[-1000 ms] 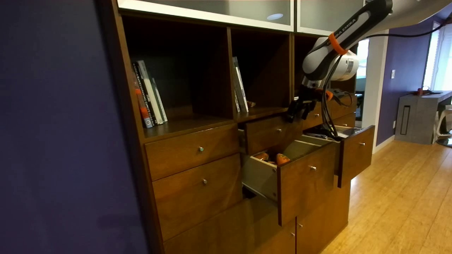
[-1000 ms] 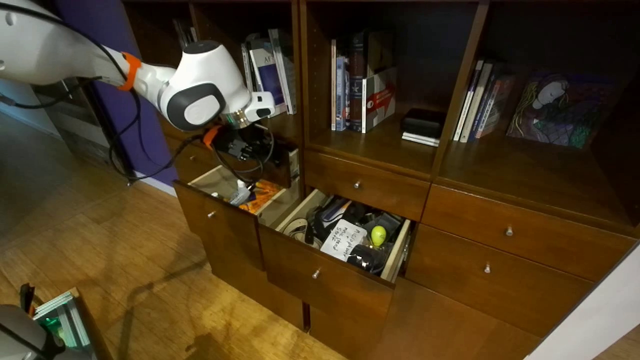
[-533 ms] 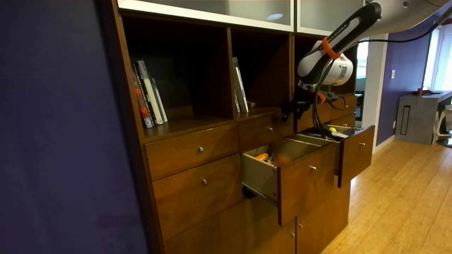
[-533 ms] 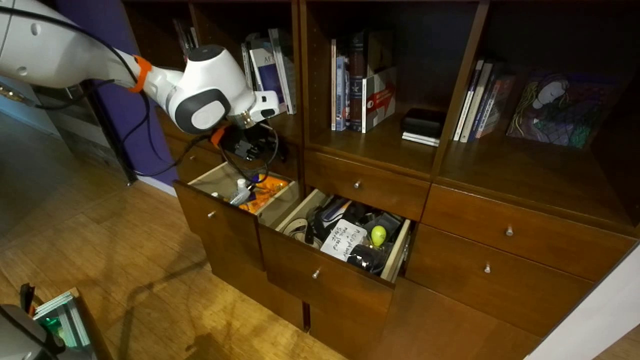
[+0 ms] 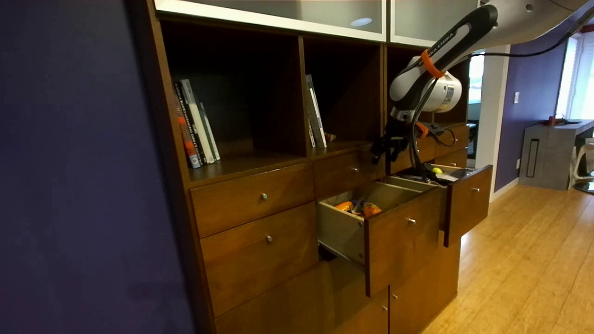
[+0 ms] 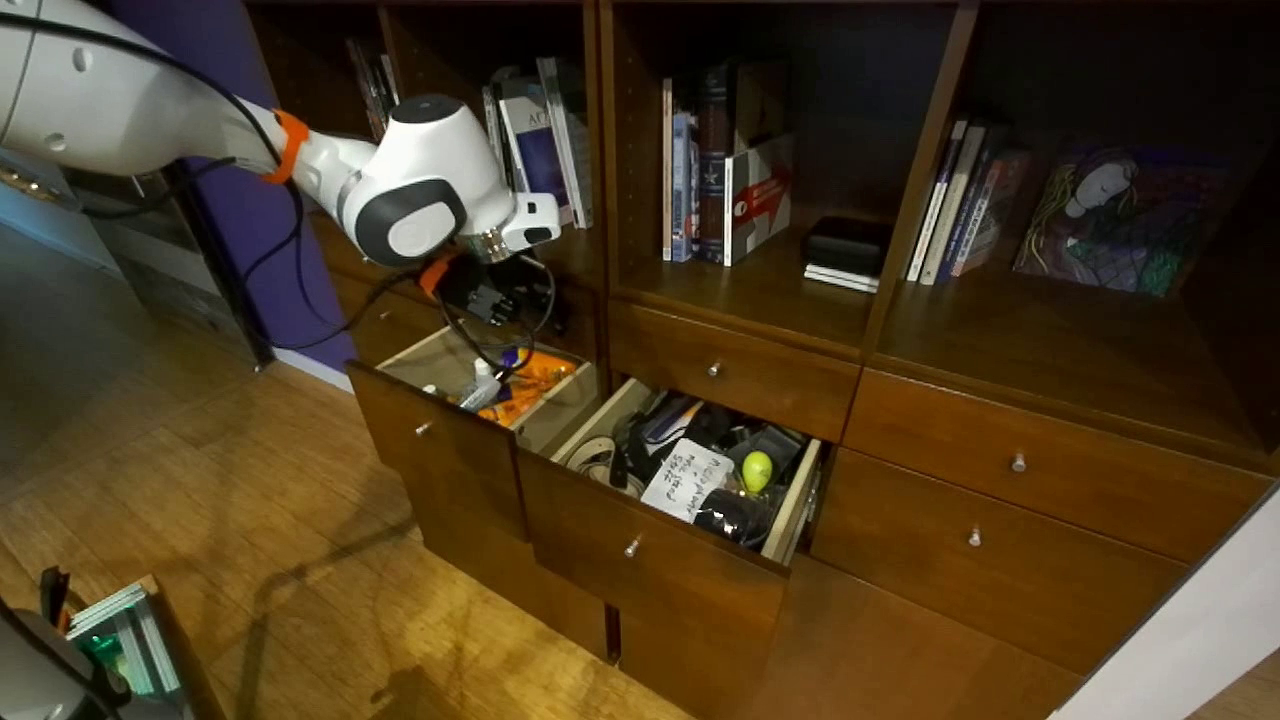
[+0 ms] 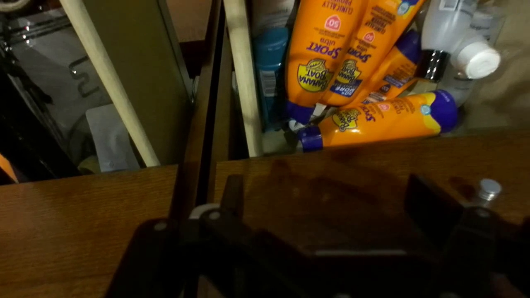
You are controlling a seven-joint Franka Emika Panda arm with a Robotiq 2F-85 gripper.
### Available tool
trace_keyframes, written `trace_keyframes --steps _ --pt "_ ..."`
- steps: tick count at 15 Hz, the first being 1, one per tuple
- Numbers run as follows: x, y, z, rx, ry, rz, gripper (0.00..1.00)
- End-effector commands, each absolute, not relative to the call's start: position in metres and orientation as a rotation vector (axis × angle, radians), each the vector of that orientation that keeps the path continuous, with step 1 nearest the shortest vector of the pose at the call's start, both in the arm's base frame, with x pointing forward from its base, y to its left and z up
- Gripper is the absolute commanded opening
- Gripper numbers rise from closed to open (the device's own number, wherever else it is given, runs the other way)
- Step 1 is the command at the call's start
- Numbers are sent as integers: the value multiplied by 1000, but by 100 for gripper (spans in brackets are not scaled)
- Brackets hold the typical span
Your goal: Close the middle drawers
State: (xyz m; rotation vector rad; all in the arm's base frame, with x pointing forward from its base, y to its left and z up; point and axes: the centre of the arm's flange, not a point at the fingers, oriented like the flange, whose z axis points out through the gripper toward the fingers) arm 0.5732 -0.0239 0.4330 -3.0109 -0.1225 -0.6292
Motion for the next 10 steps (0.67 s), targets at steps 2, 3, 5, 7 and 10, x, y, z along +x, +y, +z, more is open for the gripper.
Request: trace_keyframes --steps 2,3,5,7,10 --pt "549 -22 449 -3014 -173 -470 100" --pt "542 -21 450 -3018 -183 -442 100" --pt "524 -20 449 -3032 -191 -395 100" --pt "503 -18 446 -3032 -186 -348 100" --pt "472 -18 438 -3040 -163 -283 100"
